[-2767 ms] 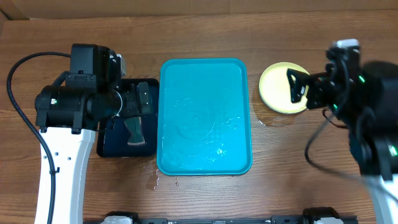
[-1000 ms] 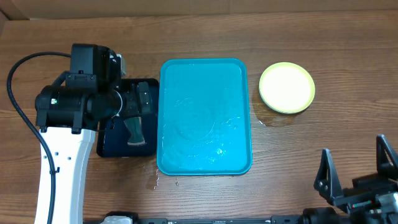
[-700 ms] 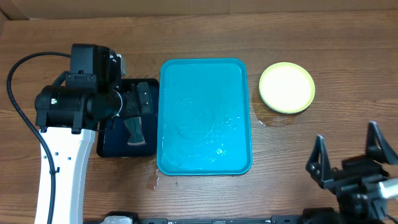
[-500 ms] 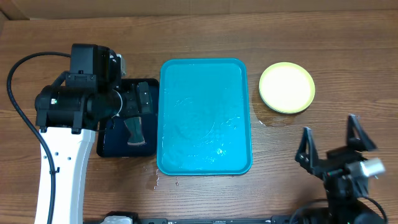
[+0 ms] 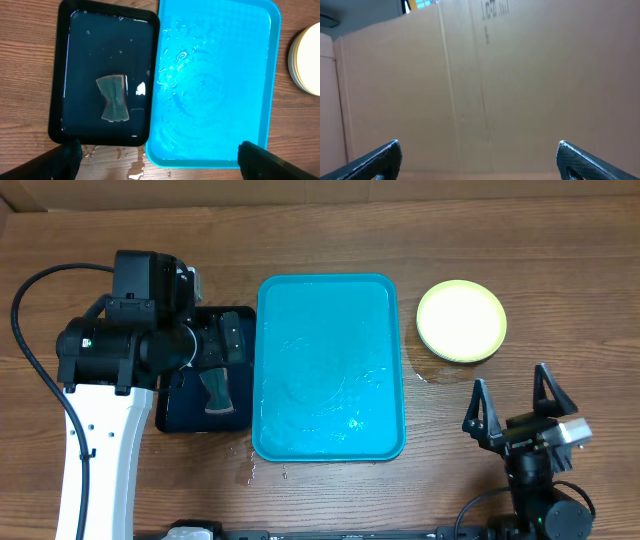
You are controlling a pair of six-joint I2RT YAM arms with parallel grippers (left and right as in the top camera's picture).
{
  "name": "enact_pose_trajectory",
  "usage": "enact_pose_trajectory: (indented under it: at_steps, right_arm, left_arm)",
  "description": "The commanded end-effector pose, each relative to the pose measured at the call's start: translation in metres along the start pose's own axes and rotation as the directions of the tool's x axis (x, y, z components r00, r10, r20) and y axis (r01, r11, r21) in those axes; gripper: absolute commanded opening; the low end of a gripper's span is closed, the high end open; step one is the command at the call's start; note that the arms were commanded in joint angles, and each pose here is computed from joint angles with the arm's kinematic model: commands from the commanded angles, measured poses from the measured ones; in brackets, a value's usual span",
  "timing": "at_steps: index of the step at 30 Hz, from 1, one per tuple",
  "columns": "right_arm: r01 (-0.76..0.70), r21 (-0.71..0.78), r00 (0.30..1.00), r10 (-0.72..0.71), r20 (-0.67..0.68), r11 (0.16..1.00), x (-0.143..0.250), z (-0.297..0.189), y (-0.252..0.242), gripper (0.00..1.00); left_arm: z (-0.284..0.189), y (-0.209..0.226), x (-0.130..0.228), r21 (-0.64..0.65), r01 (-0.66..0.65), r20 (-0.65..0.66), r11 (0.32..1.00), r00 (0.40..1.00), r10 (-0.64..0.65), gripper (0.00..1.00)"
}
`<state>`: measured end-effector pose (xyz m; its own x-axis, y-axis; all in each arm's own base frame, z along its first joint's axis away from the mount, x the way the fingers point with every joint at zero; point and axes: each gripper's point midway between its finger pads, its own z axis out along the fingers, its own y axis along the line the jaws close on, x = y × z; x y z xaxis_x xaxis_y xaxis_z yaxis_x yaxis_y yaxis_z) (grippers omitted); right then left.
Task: Clean dirty plates on tray and stack at the side
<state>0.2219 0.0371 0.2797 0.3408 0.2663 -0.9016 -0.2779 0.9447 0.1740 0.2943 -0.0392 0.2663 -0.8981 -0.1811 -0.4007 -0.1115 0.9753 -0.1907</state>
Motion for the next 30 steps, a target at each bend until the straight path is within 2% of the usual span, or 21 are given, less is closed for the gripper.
enact_pose_trajectory:
  at_steps: [1,11,17,23,30]
  right_arm:
    - [-0.067,0.025,0.997,0.068,-0.038,0.997,0.016,-0.002,-0.005,1.0]
    - [-0.064,0.148,0.947,0.107,-0.303,0.987,0.084,-0.016,-0.029,1.0]
    - [0.095,0.078,0.913,-0.056,-0.404,0.992,0.104,-0.024,-0.029,1.0]
    - [0.206,0.015,0.895,-0.182,-0.408,0.979,0.104,-0.024,-0.027,1.0]
    - [0.194,0.021,0.897,-0.169,-0.408,0.981,0.104,-0.024,-0.027,1.0]
  left_arm:
    - [-0.001,-0.003,-0.002,0.011,-0.013,0.007,1.0,1.0,0.013,1.0]
    - [-0.001,-0.003,-0.002,0.011,-0.013,0.007,1.0,1.0,0.013,1.0]
    - [-0.001,-0.003,-0.002,0.011,-0.013,0.007,1.0,1.0,0.013,1.0]
    - [-0.001,-0.003,-0.002,0.011,-0.013,0.007,1.0,1.0,0.013,1.0]
    - [-0.001,-0.003,-0.002,0.011,-0.013,0.007,1.0,1.0,0.013,1.0]
